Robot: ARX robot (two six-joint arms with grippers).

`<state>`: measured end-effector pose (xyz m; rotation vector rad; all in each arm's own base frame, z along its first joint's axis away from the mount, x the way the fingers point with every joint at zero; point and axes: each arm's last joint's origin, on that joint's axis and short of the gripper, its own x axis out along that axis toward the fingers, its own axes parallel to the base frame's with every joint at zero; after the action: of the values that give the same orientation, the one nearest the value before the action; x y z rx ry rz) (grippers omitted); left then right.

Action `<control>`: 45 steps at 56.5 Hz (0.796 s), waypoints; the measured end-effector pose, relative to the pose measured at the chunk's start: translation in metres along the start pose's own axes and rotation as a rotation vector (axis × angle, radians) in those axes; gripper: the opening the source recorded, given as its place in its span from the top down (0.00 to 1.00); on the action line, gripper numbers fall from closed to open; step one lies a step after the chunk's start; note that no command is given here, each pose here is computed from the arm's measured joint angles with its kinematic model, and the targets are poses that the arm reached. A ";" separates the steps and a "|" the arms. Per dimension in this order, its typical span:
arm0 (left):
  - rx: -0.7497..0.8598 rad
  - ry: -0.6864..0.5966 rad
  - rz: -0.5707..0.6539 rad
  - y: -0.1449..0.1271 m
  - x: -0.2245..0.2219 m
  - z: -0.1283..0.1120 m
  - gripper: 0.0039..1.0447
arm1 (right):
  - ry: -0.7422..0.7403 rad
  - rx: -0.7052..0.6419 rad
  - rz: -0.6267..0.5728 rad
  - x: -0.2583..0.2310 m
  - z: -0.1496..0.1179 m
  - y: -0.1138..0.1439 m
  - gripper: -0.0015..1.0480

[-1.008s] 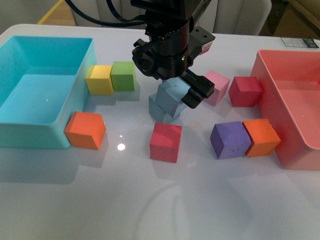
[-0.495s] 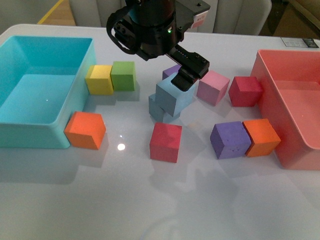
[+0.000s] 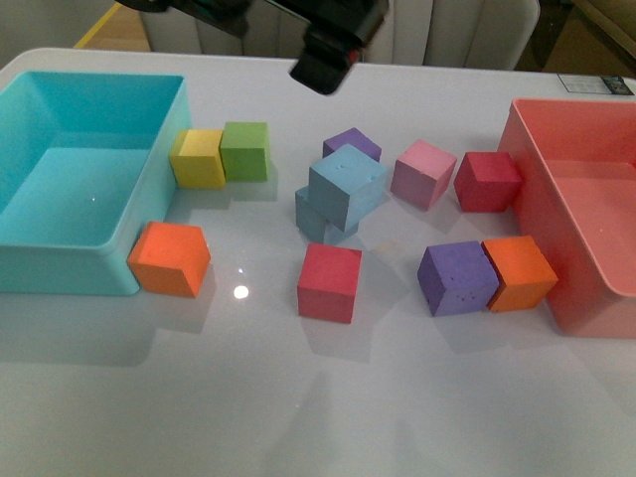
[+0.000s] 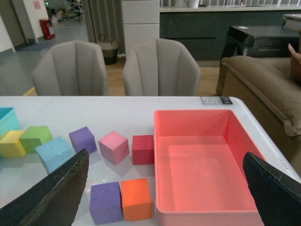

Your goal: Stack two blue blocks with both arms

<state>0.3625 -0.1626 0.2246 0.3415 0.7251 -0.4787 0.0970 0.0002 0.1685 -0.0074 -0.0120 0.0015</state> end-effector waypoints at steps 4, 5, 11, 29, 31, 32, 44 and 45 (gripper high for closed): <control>-0.037 -0.019 0.015 0.011 -0.015 -0.008 0.08 | 0.000 0.000 0.000 0.000 0.000 0.000 0.09; -0.052 -0.026 0.020 0.014 -0.020 -0.011 0.08 | 0.000 0.000 0.000 0.000 0.000 0.000 0.09; -0.187 -0.298 0.321 0.032 -0.039 -0.032 0.21 | 0.000 0.000 0.001 0.000 0.000 0.000 0.09; -0.336 -0.720 0.475 0.049 -0.142 -0.167 0.86 | 0.000 0.000 0.001 0.000 0.000 0.000 0.09; -0.340 -0.714 0.481 0.048 -0.143 -0.173 0.91 | 0.000 0.000 0.000 0.000 0.000 0.000 0.09; -0.341 -0.711 0.482 0.047 -0.143 -0.176 0.95 | 0.000 0.000 0.000 0.000 0.000 0.000 0.09; -0.338 -0.724 0.475 0.033 -0.149 -0.197 0.99 | 0.000 0.000 0.000 0.000 0.000 0.000 0.09; -0.338 -0.724 0.475 0.032 -0.149 -0.198 0.99 | 0.000 0.000 0.000 0.000 0.000 0.000 0.09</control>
<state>0.1739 -0.0008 0.1943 0.0021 0.0009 -0.0050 0.0970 0.0002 0.1685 -0.0074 -0.0120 0.0015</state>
